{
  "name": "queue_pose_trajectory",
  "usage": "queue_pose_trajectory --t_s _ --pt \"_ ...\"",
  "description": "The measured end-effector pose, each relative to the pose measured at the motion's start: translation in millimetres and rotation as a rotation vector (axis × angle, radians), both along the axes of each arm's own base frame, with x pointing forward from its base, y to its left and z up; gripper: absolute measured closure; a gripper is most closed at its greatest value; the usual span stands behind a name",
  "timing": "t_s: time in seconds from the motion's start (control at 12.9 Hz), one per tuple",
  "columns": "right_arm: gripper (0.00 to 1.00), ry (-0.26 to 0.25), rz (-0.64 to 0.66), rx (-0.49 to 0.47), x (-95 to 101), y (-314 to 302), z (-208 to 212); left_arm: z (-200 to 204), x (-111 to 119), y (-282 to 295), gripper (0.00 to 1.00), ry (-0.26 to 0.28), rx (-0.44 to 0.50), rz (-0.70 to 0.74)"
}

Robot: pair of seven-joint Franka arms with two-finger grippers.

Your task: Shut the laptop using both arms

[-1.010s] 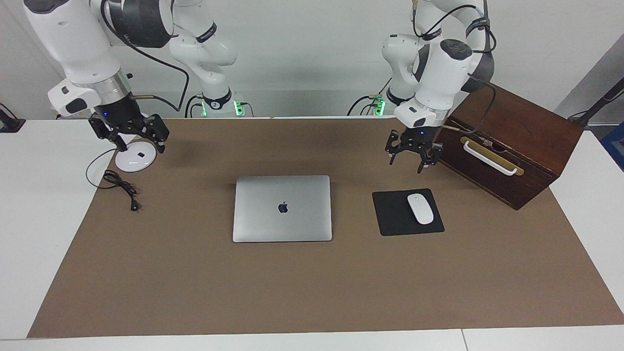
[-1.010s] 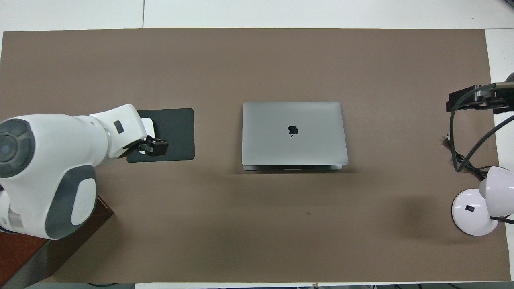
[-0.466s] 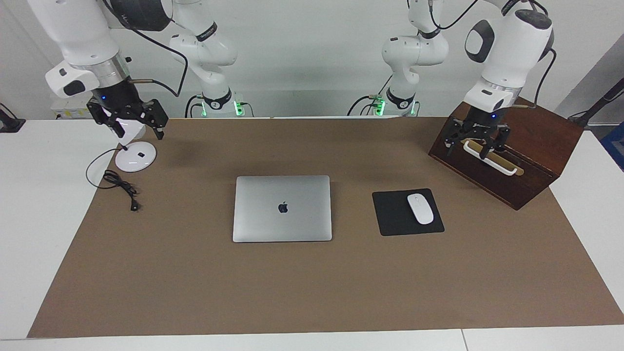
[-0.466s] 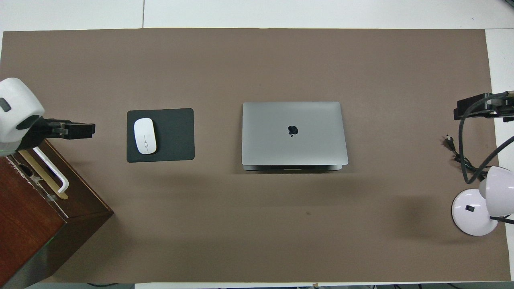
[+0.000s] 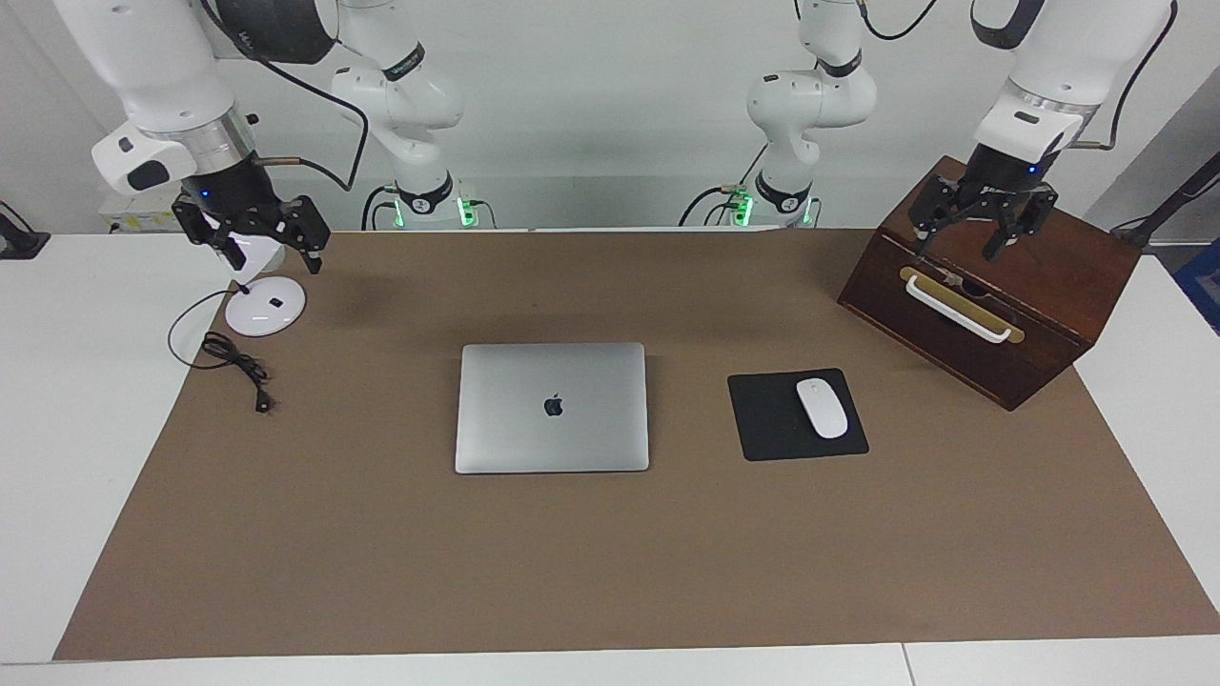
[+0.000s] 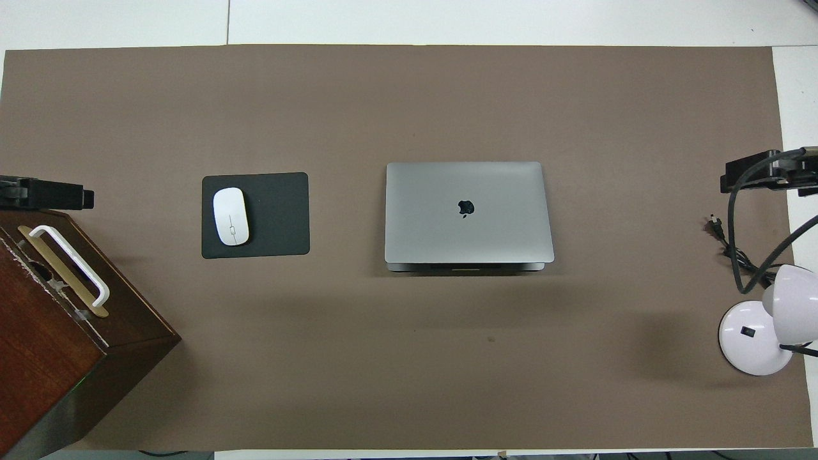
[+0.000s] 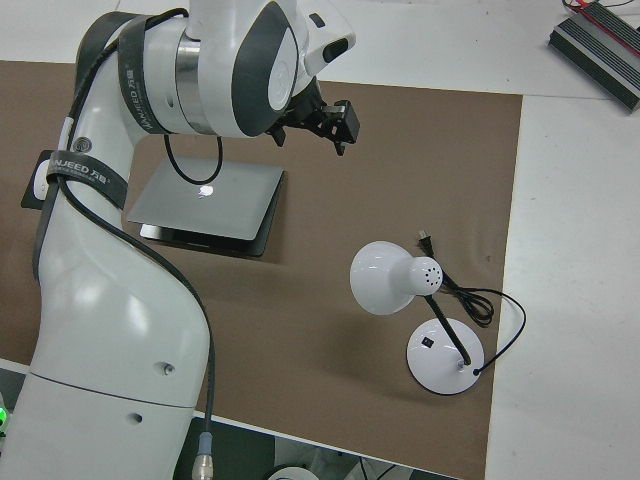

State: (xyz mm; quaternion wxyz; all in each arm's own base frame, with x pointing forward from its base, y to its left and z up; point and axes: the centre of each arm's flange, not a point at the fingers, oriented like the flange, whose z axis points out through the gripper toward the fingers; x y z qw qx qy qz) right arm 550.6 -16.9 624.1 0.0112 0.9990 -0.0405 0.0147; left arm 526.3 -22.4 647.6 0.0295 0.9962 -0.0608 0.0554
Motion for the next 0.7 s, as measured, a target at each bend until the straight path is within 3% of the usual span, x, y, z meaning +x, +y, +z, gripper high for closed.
queue_pose_trajectory --t_s 0.23,0.7 --pt "0.00 0.000 0.000 0.000 -0.2 0 0 11 10 4 0.00 0.044 0.006 0.017" --pt "0.00 -0.001 0.000 0.000 -0.7 0 0 -7 19 1 0.00 0.048 0.011 0.074"
